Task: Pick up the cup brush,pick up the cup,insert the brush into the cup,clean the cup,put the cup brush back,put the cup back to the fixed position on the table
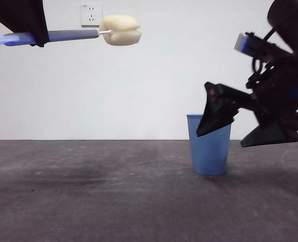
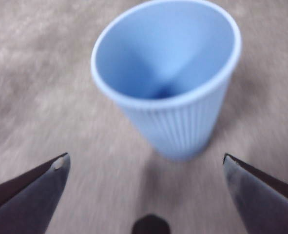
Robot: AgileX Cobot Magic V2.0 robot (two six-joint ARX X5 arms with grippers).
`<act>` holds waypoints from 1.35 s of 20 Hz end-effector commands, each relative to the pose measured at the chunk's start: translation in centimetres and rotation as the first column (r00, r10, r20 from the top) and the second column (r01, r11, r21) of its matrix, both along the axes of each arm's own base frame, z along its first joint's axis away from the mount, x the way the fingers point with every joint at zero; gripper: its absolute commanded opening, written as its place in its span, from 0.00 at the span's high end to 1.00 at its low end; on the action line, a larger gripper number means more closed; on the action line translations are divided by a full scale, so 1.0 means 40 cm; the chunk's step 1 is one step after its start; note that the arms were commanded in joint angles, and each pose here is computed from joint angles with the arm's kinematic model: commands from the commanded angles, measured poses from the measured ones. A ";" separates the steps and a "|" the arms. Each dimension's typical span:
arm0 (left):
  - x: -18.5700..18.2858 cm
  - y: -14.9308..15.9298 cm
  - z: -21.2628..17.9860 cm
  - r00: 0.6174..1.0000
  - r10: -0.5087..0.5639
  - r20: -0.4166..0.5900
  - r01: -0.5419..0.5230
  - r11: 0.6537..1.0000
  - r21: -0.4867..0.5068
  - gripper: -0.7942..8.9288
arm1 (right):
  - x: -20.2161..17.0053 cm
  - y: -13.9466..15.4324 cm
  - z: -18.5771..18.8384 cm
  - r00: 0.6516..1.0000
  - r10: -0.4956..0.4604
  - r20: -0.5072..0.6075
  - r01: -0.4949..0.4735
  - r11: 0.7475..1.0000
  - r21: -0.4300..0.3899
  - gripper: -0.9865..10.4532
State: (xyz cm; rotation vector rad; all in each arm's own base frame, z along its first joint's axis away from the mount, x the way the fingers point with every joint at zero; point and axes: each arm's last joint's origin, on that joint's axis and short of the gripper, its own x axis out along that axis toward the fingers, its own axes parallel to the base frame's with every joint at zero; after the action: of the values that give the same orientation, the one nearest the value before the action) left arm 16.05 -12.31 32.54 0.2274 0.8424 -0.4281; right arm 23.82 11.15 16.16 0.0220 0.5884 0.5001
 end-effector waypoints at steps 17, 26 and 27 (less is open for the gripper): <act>-0.002 0.003 -0.008 1.000 0.015 -0.021 -0.014 1.000 0.006 0.93 | 0.091 0.003 -0.098 0.977 -0.037 0.209 0.031 0.999 0.028 0.42; 0.000 0.001 -0.006 1.000 0.014 -0.010 -0.014 1.000 -0.003 0.93 | 0.094 0.006 -0.098 0.970 -0.035 0.239 0.027 0.999 0.038 0.83; 0.000 0.002 -0.006 1.000 0.014 -0.010 -0.014 1.000 -0.003 0.93 | 0.094 0.007 -0.097 0.971 -0.028 0.238 0.019 0.999 0.041 0.89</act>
State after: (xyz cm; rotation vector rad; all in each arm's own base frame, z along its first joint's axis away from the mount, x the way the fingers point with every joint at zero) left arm 15.98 -12.26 32.47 0.2245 0.8557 -0.4228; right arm 27.65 11.37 12.51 0.0103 0.3405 0.4776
